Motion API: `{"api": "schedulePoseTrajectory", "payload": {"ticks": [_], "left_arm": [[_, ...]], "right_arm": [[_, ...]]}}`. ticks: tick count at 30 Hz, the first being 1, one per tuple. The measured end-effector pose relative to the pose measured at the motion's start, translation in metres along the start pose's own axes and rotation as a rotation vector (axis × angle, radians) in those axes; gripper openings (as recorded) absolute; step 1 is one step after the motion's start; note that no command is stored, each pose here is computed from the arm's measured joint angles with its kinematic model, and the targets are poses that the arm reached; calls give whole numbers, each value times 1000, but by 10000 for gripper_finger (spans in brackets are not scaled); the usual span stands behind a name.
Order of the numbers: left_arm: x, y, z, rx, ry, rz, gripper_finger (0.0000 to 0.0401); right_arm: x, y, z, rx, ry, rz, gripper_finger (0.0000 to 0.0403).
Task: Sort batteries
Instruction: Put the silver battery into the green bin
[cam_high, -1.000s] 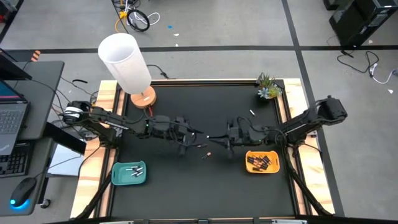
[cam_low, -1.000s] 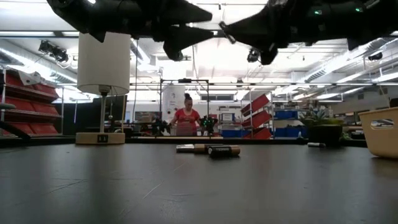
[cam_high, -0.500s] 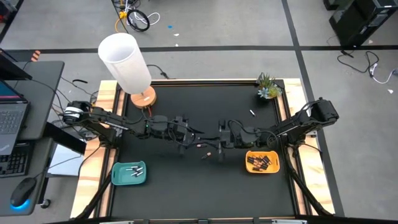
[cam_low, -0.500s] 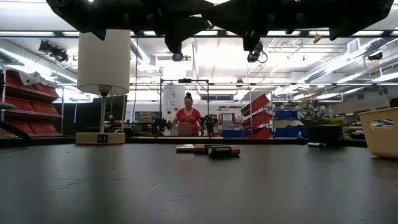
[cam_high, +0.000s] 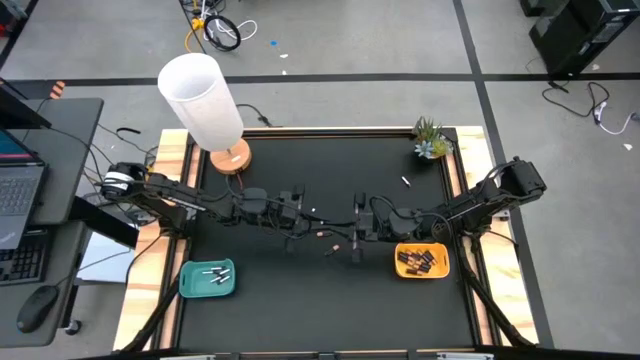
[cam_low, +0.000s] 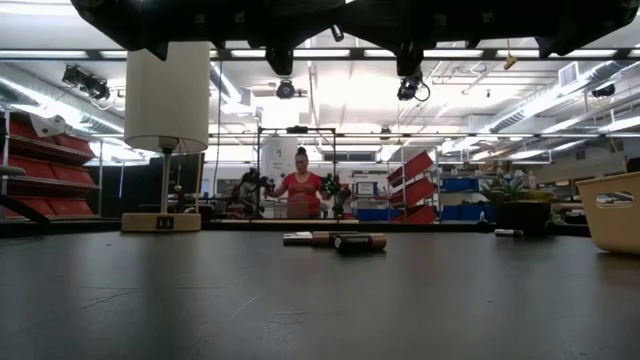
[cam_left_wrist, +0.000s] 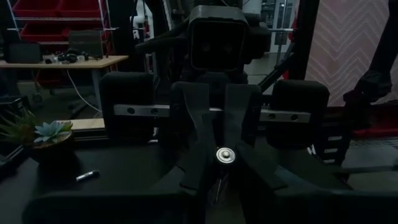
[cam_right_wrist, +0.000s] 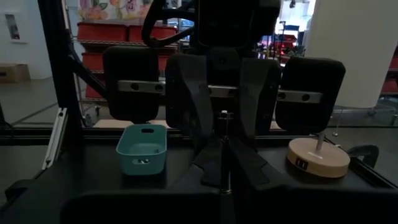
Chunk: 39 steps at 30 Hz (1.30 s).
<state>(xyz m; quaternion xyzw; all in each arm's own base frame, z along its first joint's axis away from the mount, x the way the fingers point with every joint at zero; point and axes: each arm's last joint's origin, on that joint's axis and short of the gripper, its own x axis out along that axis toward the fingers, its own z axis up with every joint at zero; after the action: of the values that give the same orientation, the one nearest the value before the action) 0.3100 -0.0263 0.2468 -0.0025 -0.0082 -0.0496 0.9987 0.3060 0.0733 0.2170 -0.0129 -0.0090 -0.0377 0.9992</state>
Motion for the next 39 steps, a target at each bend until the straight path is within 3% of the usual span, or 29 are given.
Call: {"api": "schedulePoseTrajectory", "payload": {"ticks": [12,20,25,39], "left_arm": [[0,-1,0,-5,-1,6,50],[0,-1,-2,8,23,23,50],[0,1,-3,12,35,40,50],[0,0,-4,12,41,32,50]], "right_arm": [[-1,3,-1,25,8,23,100],[-1,3,-3,20,24,-7,103],[-3,1,-3,4,77,-92,110],[-6,7,18,-13,219,-85,214]]}}
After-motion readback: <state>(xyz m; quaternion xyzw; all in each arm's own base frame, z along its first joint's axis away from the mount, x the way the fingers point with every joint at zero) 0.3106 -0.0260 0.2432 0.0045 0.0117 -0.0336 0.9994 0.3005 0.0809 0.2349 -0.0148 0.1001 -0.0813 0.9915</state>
